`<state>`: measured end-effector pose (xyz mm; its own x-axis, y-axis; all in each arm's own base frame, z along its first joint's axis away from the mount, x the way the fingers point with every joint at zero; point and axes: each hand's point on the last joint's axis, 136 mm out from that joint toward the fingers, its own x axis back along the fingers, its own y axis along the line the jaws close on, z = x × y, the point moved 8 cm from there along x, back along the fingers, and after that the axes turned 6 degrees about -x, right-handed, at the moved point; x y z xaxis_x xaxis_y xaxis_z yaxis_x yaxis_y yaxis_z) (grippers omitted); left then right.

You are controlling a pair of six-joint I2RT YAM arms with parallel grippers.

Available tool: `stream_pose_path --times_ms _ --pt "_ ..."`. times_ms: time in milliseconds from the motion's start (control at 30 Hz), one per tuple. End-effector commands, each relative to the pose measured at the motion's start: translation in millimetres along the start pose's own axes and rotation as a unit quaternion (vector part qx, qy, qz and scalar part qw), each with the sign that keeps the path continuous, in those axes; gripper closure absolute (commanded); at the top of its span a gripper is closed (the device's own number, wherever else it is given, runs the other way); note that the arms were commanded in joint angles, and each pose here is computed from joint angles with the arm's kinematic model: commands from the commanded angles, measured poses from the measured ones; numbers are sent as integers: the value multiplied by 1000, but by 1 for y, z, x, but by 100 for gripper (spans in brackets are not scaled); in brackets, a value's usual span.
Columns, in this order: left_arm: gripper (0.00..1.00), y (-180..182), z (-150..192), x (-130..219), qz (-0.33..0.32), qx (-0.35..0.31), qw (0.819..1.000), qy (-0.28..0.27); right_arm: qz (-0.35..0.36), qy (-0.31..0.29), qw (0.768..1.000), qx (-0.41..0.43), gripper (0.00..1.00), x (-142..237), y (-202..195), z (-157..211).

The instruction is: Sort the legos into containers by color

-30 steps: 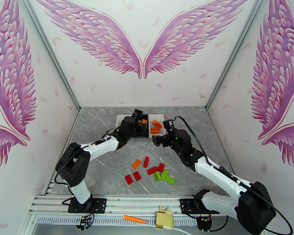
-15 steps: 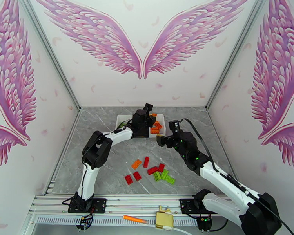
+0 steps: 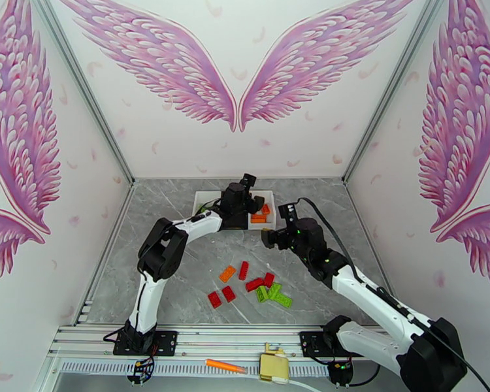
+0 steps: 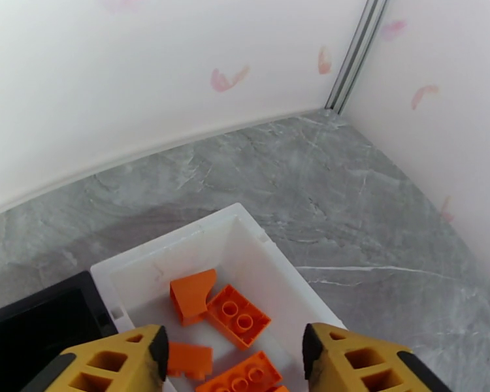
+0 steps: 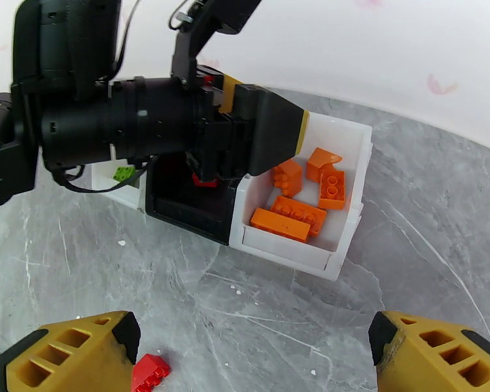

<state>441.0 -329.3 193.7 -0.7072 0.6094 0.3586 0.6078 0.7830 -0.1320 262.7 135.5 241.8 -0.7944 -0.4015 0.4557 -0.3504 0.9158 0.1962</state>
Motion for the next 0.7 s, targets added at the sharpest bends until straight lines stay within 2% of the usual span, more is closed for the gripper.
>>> stream_pose_path --times_ms 0,133,333,533,667 --pt "29 -5 -43 50 -11 -8 998 -60 -34 35 998 30 3 -1 8 -1" --pt "14 2 -48 89 -31 11 997 -77 -83 82 988 98 3 -2 25 5" --pt "3 36 -19 149 -64 54 994 -64 -112 164 954 224 1 -10 51 17" --pt "1 69 0 198 -126 73 988 -50 -135 242 908 315 1 -26 80 35" --pt "1 88 8 217 -163 81 982 -53 -162 281 875 358 1 -36 101 51"
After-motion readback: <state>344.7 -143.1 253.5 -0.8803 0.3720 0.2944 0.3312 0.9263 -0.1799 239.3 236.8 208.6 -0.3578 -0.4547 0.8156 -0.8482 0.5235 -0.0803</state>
